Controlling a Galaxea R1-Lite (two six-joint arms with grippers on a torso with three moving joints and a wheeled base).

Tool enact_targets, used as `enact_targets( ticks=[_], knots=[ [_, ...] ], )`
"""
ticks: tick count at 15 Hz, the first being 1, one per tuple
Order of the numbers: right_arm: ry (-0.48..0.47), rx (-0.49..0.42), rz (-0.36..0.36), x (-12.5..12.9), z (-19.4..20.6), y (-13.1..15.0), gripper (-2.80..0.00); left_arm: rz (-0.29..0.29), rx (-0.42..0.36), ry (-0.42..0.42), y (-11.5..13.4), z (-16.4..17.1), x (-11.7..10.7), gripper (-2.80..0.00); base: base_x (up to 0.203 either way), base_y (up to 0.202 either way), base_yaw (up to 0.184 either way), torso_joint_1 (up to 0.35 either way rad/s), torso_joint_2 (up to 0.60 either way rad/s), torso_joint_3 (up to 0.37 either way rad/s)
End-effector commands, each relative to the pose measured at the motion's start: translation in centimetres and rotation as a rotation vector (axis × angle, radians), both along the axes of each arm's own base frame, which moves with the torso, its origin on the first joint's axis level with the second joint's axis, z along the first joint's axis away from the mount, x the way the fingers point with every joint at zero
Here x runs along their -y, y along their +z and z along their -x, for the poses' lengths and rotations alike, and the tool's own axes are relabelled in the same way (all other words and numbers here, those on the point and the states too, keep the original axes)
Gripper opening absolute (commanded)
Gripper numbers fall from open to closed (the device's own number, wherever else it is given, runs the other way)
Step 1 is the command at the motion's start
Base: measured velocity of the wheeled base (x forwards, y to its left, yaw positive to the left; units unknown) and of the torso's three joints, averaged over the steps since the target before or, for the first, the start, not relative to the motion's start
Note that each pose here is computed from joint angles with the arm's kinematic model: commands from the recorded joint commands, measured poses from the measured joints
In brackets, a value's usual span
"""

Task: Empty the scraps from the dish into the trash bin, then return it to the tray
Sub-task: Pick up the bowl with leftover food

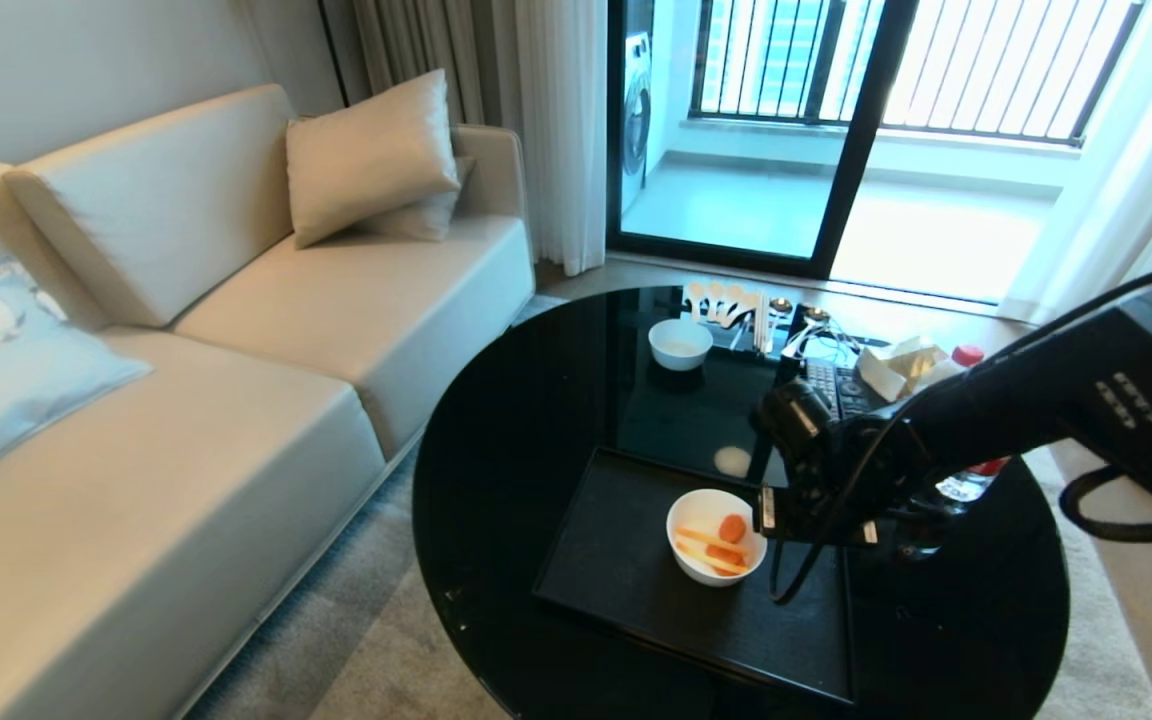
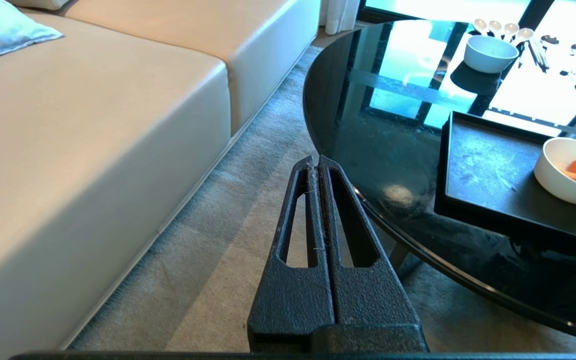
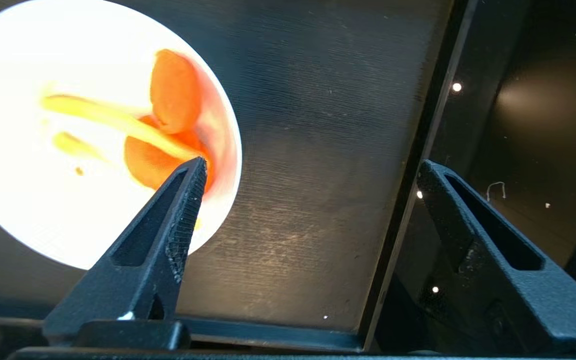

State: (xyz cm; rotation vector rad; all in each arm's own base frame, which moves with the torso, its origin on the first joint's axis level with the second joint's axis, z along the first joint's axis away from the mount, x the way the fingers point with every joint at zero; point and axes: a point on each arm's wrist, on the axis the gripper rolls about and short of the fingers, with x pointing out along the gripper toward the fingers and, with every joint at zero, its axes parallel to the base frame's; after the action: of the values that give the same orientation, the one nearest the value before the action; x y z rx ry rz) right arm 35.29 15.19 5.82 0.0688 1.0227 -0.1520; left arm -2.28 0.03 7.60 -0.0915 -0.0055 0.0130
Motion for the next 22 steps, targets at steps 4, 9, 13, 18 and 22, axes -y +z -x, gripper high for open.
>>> enact_targets(
  ticks=[4,9,13,18,22],
  knots=[
    [-0.005,-0.027,0.018,-0.2,-0.4,-1.7,0.00,0.002,0.001,0.001,0.0,0.0,0.0,-2.80,0.000,0.000,0.000,0.000,0.00,0.000],
    [-0.003,-0.029,0.021,-0.4,-0.7,-2.3,0.00,0.002,0.001,0.001,0.0,0.0,0.0,-2.80,0.000,0.000,0.000,0.000,0.00,0.000],
    [-0.008,-0.006,0.030,-0.9,-1.8,-2.4,0.00,0.001,0.001,0.001,0.0,0.0,0.0,-2.80,0.000,0.000,0.000,0.000,0.00,0.000],
    [-0.008,-0.011,0.036,-1.0,-2.0,-2.9,0.00,0.002,0.001,0.001,0.0,0.0,0.0,-2.80,0.000,0.000,0.000,0.000,0.00,0.000],
    [-0.021,-0.013,0.064,-0.9,-2.2,-3.5,0.00,0.001,0.001,0.001,0.0,0.0,0.0,-2.80,0.000,0.000,0.000,0.000,0.00,0.000]
  ],
)
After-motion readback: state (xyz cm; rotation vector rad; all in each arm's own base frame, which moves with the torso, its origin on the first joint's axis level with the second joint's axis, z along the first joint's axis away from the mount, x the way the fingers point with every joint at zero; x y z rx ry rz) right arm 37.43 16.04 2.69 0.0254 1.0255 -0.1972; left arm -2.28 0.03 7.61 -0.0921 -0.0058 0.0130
